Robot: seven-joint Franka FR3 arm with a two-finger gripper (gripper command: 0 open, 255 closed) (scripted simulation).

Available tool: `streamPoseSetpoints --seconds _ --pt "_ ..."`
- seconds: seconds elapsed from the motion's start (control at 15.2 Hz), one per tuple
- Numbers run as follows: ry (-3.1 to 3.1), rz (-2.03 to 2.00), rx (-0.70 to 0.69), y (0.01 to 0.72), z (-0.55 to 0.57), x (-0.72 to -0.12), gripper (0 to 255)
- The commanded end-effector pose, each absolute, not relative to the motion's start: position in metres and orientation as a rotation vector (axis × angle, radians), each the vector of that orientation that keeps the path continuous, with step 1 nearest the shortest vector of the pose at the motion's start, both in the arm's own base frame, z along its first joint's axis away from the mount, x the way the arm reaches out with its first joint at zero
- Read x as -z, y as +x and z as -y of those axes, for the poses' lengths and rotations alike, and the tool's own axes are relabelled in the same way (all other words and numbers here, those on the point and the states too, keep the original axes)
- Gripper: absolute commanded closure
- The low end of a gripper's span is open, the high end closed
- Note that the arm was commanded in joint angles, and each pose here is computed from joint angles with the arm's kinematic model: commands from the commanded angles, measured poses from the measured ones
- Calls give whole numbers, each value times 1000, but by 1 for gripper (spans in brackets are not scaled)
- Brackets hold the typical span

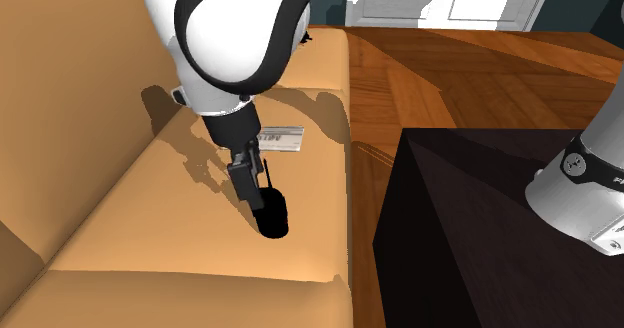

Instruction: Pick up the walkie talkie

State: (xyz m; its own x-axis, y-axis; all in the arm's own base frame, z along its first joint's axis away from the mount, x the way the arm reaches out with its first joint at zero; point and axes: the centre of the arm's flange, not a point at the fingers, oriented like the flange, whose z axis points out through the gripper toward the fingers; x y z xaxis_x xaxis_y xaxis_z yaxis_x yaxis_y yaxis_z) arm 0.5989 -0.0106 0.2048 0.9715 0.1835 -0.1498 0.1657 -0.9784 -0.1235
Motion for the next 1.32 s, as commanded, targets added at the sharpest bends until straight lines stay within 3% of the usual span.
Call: streamPoseSetpoints --seconds 0.0,0.33,0.4,1.25 --pt "-3009 267 -243 600 11 -193 0" --pt "-3009 267 -243 600 11 -174 0" --pt "-3009 267 -243 601 11 -174 255" --pt "-3009 267 -243 600 11 -195 255"
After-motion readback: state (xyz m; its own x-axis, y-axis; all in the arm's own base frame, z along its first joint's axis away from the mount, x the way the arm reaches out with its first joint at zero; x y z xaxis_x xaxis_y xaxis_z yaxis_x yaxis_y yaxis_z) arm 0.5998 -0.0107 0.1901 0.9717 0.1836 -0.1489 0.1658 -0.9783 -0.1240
